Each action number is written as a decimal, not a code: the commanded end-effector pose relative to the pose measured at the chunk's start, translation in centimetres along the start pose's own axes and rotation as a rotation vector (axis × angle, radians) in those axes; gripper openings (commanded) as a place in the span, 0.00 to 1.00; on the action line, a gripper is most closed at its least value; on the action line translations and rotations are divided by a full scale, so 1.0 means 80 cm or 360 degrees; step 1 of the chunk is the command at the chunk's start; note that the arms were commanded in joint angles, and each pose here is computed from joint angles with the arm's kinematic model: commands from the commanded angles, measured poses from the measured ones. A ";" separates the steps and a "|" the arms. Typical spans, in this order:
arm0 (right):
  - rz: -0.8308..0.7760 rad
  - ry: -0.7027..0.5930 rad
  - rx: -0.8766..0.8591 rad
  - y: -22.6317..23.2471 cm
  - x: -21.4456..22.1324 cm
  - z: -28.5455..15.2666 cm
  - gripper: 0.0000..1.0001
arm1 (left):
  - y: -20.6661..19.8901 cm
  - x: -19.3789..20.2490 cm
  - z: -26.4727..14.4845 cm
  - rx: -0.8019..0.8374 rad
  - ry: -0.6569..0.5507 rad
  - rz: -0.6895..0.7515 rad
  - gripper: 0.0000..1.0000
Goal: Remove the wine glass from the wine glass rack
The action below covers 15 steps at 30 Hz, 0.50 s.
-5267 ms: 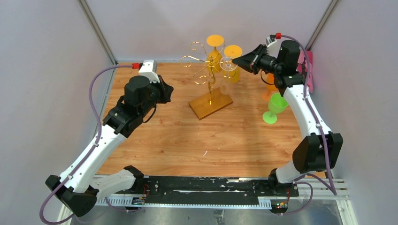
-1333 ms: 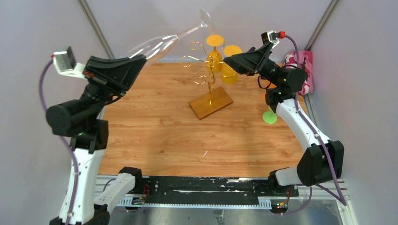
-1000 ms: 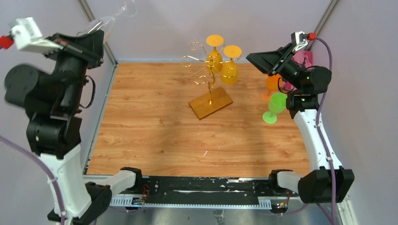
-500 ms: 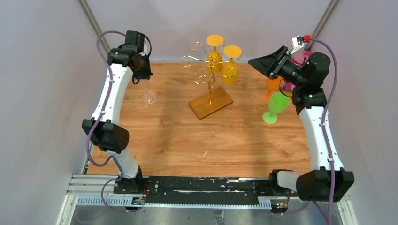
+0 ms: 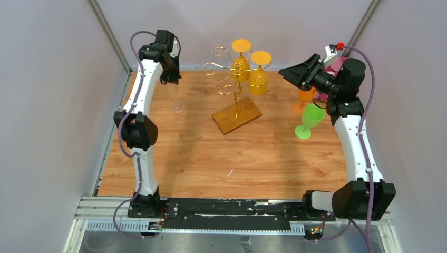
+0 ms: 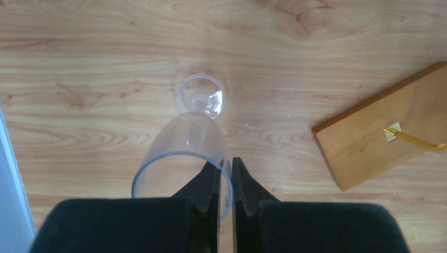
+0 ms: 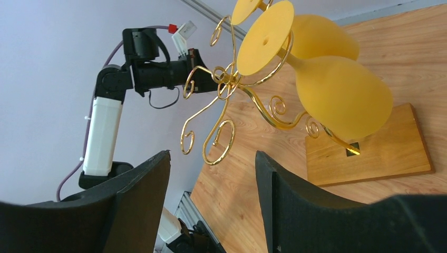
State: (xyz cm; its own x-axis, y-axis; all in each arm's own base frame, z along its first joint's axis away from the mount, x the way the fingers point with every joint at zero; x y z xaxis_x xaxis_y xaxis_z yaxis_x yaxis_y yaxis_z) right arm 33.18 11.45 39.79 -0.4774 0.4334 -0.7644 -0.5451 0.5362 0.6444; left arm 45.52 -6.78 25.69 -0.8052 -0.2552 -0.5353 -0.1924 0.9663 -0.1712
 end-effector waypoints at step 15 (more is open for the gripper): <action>-0.0032 -0.0015 0.0036 -0.022 0.002 0.001 0.73 | -0.008 0.005 0.050 0.0051 0.0113 0.0075 0.20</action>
State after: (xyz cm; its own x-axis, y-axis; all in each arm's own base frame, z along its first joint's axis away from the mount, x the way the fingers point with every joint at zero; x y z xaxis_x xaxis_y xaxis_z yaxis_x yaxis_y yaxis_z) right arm 33.75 11.30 38.79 -0.4915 0.4341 -0.7550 -0.5293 0.5395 0.6548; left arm 47.82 -7.43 22.61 -0.8337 -0.2280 -0.5029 -0.1644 0.9720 -0.1680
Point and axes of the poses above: each gripper's point midway between its finger pads, its own z axis out along the fingers, its own y axis along the line the jaws close on, x = y × z, the point moved 3 cm from there along -z, back along the fingers, and after that the axes turned 11 degrees about -z, right-handed, at the moved point
